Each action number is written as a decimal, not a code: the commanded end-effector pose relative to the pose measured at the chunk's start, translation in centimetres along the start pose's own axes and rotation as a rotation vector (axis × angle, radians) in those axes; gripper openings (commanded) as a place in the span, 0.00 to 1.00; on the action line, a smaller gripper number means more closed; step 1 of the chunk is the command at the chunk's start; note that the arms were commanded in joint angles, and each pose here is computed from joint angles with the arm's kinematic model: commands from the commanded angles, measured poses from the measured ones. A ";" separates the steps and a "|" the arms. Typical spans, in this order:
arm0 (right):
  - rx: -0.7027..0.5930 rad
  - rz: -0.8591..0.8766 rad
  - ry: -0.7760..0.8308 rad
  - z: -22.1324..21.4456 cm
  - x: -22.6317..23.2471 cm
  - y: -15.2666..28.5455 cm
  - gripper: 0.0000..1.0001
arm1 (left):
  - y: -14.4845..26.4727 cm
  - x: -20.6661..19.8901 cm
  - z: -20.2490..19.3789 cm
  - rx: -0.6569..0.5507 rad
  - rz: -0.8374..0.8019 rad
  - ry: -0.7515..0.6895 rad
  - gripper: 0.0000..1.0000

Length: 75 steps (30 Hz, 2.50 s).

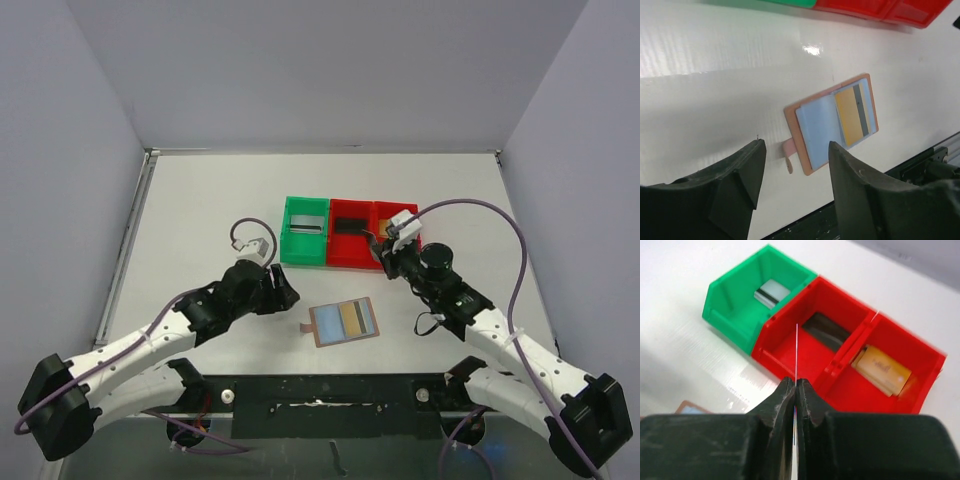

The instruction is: Take the credit cards out of the card holder

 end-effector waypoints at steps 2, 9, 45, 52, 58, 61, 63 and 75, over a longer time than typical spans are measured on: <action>-0.138 0.024 0.319 5.6 -0.3 -2.1 0.00 | 2.0 1.3 2.3 -0.045 0.031 0.002 0.59; 0.035 0.110 0.487 6.2 -0.8 -6.4 0.00 | 3.2 2.1 2.9 -0.071 0.048 0.034 0.64; 0.365 0.205 1.022 1.5 -4.3 -17.3 0.00 | 5.1 2.1 2.1 -0.073 -0.030 0.077 0.74; 0.366 0.174 1.105 0.4 -5.0 -18.9 0.03 | 5.1 2.2 2.0 -0.070 -0.030 0.086 0.75; 0.378 0.167 1.147 -0.1 -5.4 -20.2 0.05 | 5.6 2.4 1.9 -0.075 -0.019 0.090 0.75; 0.389 0.172 1.146 -0.7 -5.6 -20.6 0.06 | 5.9 2.5 1.8 -0.080 -0.018 0.095 0.75; 0.394 0.168 1.143 -0.9 -5.7 -20.7 0.08 | 6.0 2.6 1.8 -0.083 -0.016 0.098 0.75; 0.422 0.149 1.099 -1.8 -6.6 -20.6 0.29 | 6.0 2.5 1.8 -0.079 -0.016 0.100 0.75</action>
Point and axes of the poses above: each gripper's point midway between its finger pads, its own y axis back along the fingers, its own x axis along the line the jaws close on, z = x × y, the point moved 8 cm from there along y, back along the fingers, and after that the axes turned 6 degrees about -y, right-handed, at the moved point
